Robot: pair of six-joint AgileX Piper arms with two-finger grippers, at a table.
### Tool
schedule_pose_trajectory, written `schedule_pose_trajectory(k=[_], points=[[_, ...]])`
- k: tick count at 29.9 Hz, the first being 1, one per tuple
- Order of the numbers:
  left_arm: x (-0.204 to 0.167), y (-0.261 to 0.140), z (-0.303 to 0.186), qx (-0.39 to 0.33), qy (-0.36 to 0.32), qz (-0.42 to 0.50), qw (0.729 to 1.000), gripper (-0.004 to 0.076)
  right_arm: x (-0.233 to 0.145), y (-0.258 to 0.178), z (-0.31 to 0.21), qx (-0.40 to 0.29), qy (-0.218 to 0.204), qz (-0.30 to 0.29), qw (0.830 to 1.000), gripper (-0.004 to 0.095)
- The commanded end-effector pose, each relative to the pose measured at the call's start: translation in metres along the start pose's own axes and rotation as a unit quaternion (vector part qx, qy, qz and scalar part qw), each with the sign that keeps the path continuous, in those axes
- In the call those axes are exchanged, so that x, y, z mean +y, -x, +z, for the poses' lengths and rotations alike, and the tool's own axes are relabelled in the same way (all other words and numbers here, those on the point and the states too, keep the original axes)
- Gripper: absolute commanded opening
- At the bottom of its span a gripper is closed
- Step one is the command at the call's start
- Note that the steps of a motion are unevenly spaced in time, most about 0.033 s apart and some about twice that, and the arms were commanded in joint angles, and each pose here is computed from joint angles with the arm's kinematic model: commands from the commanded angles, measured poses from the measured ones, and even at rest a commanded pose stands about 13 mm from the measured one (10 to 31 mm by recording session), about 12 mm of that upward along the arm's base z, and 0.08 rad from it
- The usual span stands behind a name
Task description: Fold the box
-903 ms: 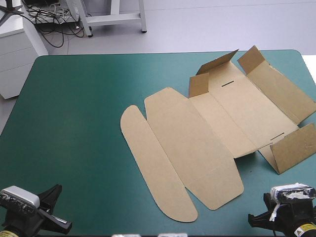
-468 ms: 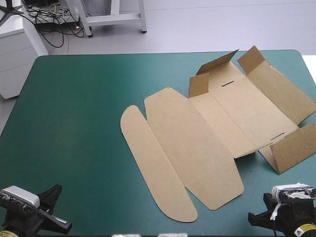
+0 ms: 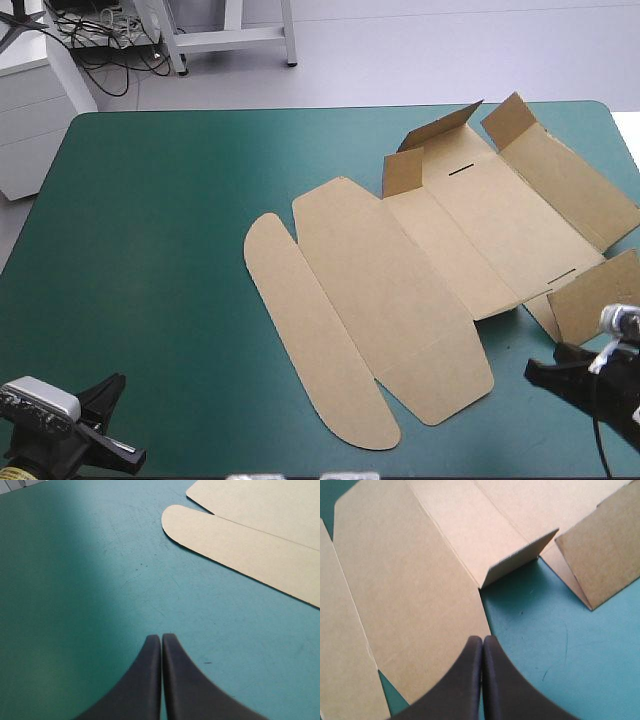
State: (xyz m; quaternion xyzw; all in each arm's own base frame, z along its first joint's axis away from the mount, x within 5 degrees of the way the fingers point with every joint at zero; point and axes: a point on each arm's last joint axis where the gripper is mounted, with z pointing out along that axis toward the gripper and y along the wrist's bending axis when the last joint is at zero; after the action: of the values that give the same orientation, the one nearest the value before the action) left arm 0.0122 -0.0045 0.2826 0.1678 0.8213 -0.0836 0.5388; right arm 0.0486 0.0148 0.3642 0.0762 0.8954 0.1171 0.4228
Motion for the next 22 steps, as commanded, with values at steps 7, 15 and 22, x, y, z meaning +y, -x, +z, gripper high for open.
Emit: schedule_pose_trajectory(k=[7, 15, 22], points=[[0.001, 0.013, -0.003, -0.041, -0.001, -0.004, 0.999, -0.001, 0.005, 0.068, 0.019, 0.066, -0.036, 0.019, 0.997, -0.0013], [0.001, 0.013, -0.003, -0.041, -0.001, -0.004, 0.999, -0.001, 0.008, 0.094, 0.031, 0.075, -0.039, 0.03, 0.996, 0.0371], [0.001, 0.013, -0.003, -0.041, -0.001, -0.004, 0.999, -0.001, 0.005, 0.099, 0.046, 0.095, -0.053, 0.087, 0.99, 0.0593]])
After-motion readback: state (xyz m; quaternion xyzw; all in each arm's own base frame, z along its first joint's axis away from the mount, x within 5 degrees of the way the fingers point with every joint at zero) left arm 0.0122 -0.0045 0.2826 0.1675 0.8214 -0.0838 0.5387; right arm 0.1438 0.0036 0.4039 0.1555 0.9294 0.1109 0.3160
